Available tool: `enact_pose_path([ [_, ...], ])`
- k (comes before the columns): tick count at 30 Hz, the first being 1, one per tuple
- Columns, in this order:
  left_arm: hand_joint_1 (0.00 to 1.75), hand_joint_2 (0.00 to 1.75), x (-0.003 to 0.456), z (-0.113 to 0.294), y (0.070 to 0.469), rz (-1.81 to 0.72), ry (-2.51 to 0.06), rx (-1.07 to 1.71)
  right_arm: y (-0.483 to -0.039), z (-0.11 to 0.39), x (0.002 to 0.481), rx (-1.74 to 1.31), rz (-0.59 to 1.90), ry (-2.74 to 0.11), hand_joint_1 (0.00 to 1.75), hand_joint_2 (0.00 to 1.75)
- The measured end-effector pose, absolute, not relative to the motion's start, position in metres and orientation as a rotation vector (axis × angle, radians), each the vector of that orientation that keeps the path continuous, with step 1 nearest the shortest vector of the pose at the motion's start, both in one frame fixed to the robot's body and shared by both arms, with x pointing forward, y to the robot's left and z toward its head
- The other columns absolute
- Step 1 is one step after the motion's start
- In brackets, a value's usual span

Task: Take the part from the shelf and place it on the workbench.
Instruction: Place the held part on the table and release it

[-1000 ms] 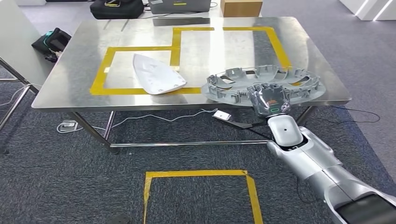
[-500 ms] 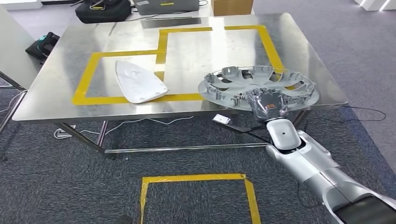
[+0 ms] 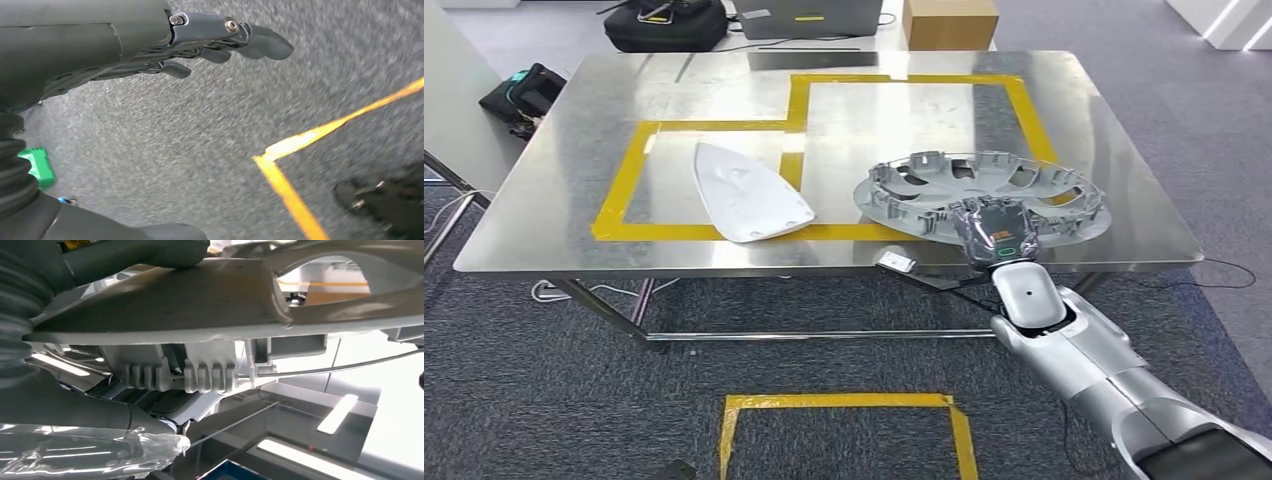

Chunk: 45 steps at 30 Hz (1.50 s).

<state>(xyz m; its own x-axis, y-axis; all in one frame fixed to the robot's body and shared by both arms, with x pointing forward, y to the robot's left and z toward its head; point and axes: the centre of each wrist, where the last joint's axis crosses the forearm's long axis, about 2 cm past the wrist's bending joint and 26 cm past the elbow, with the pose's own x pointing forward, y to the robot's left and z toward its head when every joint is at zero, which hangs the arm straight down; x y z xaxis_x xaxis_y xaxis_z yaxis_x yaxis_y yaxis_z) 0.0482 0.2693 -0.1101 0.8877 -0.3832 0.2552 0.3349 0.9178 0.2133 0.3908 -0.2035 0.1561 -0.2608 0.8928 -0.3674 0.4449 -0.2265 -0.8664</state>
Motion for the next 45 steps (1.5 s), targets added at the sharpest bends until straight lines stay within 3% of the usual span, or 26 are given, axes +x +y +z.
enact_pose_path([
  [45, 0.0, 1.75, 0.048, -0.11, 0.27, -0.377, -0.297, 0.183, -0.201, 0.165, 0.391, -1.589, 1.473, -1.65, 1.75, 1.75],
])
